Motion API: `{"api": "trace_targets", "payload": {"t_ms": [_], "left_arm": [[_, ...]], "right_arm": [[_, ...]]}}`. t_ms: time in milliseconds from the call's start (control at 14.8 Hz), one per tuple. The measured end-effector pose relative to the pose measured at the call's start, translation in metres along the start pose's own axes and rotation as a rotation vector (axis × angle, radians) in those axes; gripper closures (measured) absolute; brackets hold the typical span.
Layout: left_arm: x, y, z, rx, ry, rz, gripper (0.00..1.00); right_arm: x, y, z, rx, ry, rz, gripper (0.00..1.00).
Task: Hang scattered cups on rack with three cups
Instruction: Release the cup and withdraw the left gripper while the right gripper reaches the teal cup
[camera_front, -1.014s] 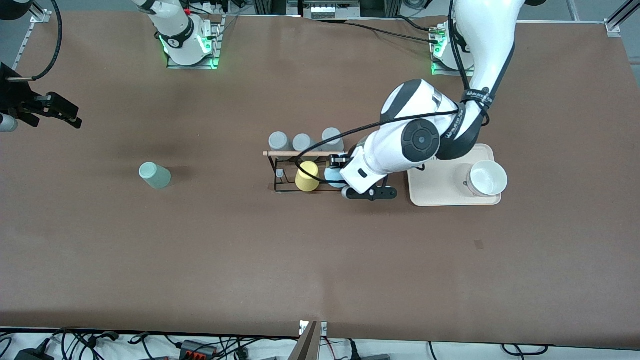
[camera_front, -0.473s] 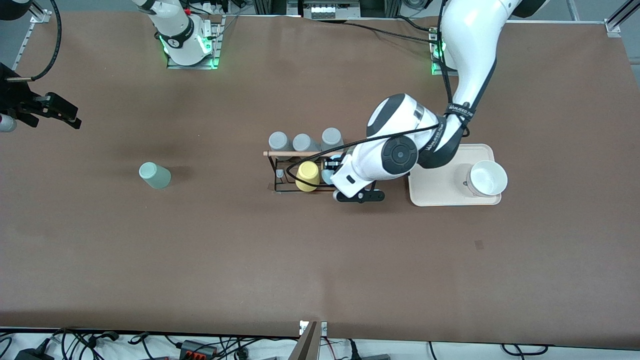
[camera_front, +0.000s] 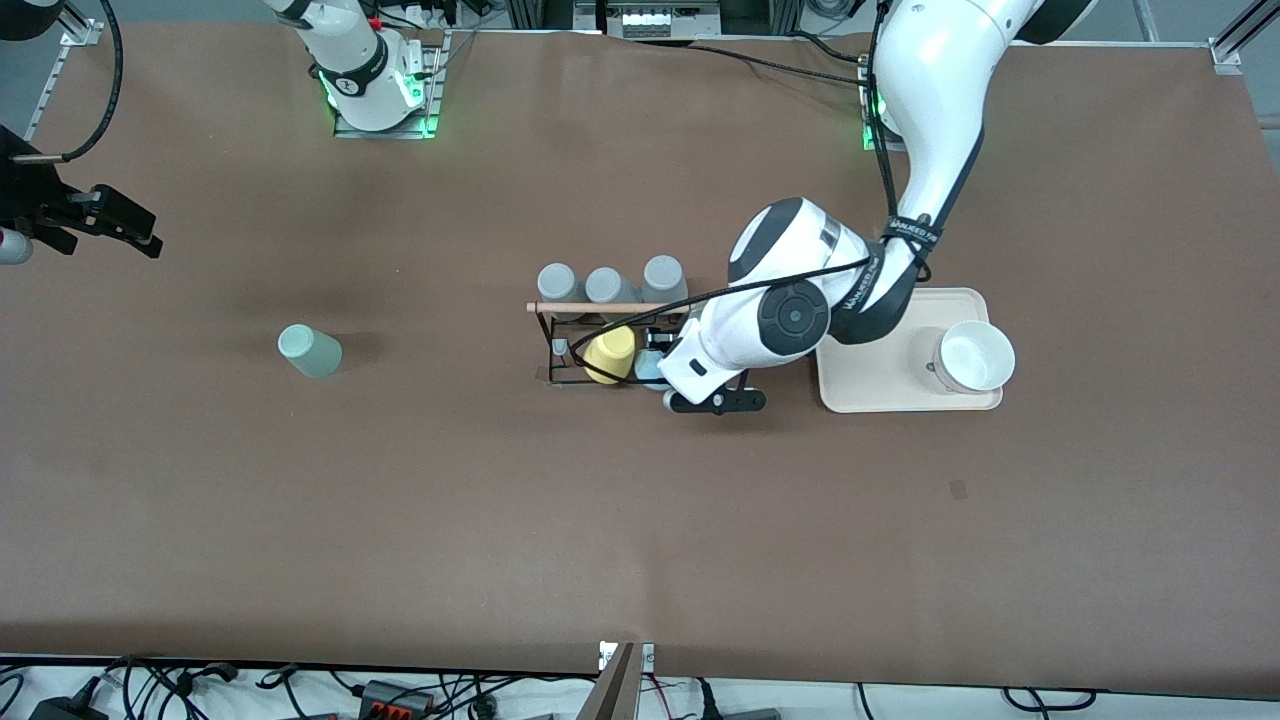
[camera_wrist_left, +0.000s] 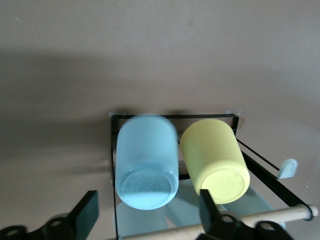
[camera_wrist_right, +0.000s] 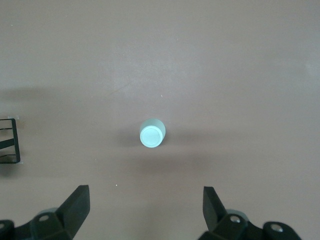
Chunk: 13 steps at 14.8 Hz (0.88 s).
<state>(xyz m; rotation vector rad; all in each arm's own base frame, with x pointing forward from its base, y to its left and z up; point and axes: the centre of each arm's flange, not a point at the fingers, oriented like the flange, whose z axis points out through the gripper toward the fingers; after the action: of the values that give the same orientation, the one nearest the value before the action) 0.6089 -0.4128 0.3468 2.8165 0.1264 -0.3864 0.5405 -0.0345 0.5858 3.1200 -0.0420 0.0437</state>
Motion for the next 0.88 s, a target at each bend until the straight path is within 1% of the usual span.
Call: {"api": "trace_targets", "payload": {"t_ms": [68, 203, 338, 405, 473, 541, 608, 676, 743, 878], "left_arm": [[0.002, -0.006, -0.017, -0.001, 0.003, -0.008, 0.00], [0.005, -0.028, -0.066, -0.003, 0.005, -0.034, 0.00], [0.005, -0.061, -0.120, 0.007, 0.008, -0.072, 0.00], [0.005, -0.082, -0.148, 0.009, 0.011, -0.095, 0.00], [0.002, -0.101, -0.172, 0.011, 0.010, -0.115, 0.00], [-0.003, -0.116, -0.193, 0.015, 0.010, -0.130, 0.00], [-0.010, -0.125, -0.210, 0.031, 0.021, -0.136, 0.00], [-0.018, -0.130, -0.225, 0.059, 0.034, -0.138, 0.00], [-0.030, -0.134, -0.237, 0.087, 0.033, -0.139, 0.00], [-0.048, -0.146, -0.252, 0.143, -0.004, -0.152, 0.00]], "right_arm": [[0.000, 0.000, 0.000, 0.000, 0.000, 0.000, 0.00], [0.000, 0.000, 0.000, 0.000, 0.000, 0.000, 0.00], [0.000, 0.000, 0.000, 0.004, 0.000, 0.002, 0.00], [0.000, 0.000, 0.000, 0.023, 0.001, 0.009, 0.00], [0.000, 0.001, 0.000, 0.060, 0.001, 0.026, 0.00], [0.000, 0.006, 0.001, 0.109, 0.000, 0.056, 0.00], [0.001, 0.015, 0.006, 0.148, -0.008, 0.085, 0.00], [0.003, 0.024, 0.014, 0.167, -0.022, 0.110, 0.00], [0.008, 0.032, 0.027, 0.171, -0.040, 0.126, 0.00], [0.018, 0.036, 0.052, 0.169, -0.074, 0.138, 0.00]]}}
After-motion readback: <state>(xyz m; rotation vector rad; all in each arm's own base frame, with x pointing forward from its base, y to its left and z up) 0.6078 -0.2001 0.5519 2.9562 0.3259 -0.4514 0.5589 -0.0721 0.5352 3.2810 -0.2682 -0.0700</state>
